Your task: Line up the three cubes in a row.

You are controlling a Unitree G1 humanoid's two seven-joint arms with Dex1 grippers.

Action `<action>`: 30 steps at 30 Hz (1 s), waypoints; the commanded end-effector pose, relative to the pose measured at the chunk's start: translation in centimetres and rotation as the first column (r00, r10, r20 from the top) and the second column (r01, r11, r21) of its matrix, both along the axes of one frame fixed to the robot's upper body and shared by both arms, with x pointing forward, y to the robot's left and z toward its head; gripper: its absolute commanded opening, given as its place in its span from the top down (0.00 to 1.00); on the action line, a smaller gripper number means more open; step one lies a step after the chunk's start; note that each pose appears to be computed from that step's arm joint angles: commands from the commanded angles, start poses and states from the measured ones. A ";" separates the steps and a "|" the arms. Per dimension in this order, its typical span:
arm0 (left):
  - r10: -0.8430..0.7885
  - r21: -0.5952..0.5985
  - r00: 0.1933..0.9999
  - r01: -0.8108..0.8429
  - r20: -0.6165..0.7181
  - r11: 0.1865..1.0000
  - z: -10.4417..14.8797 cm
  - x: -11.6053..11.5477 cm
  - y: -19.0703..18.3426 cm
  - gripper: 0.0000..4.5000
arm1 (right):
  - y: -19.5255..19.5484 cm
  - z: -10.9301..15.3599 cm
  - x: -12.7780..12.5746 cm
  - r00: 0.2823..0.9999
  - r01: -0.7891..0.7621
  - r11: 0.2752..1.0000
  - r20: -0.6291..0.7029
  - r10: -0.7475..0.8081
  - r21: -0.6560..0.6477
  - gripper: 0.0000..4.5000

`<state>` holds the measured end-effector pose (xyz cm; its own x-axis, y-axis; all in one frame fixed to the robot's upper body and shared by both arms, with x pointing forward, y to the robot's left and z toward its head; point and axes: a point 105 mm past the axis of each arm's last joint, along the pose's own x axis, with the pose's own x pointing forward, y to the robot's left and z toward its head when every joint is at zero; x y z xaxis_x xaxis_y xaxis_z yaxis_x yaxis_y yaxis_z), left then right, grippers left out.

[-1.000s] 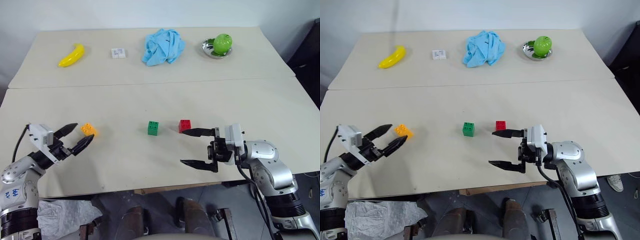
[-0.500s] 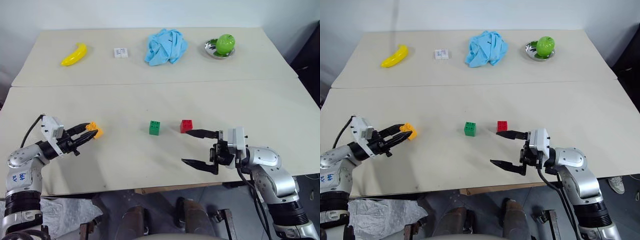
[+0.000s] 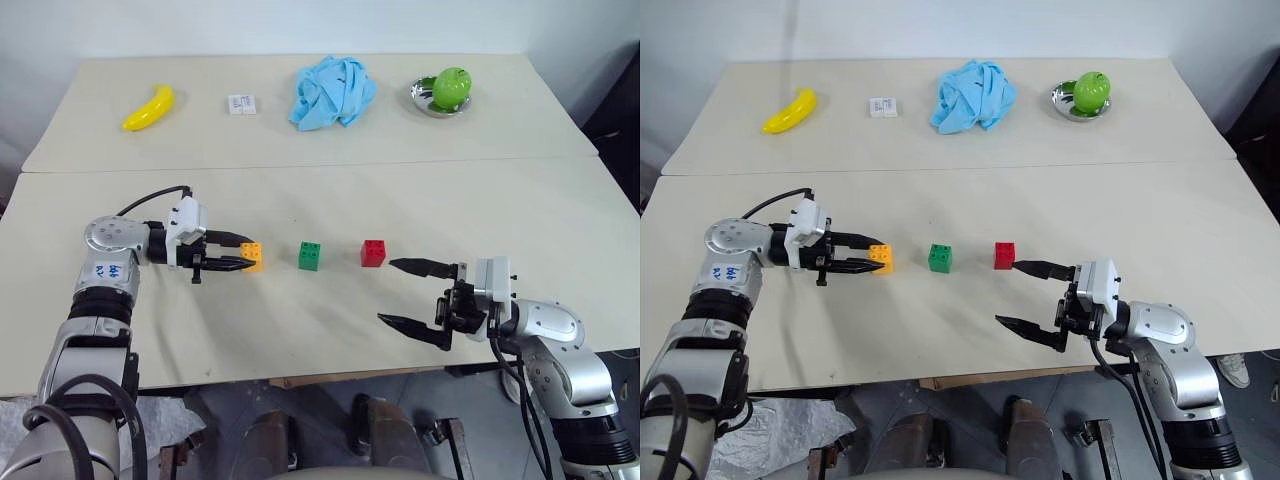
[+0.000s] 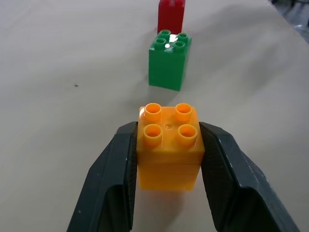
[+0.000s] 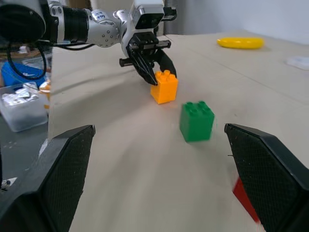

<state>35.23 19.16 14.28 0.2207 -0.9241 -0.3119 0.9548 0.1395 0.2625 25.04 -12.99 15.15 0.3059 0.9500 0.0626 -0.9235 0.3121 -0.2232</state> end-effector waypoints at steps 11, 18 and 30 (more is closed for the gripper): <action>0.005 -0.002 1.000 -0.005 -0.001 1.000 0.2 0.9 0.0 0.38 | -0.7 0.8 -0.8 0.997 0.050 0.999 0.050 -0.050 0.010 0.00; 0.027 -0.045 0.998 -0.025 0.050 0.999 1.6 -1.0 3.4 0.06 | -1.6 0.9 -0.8 0.998 0.039 0.999 0.057 -0.039 -0.007 0.00; 0.328 -0.262 0.944 -0.307 0.039 0.915 2.1 -10.3 7.2 0.06 | -4.6 1.4 1.3 0.997 -0.035 0.999 0.072 0.032 0.040 0.00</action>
<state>25.05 26.56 14.35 0.5015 -0.8572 -0.1174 0.8573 0.4741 0.2005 26.52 -17.31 16.26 0.2916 0.9481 0.1268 -0.9134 0.3154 -0.2573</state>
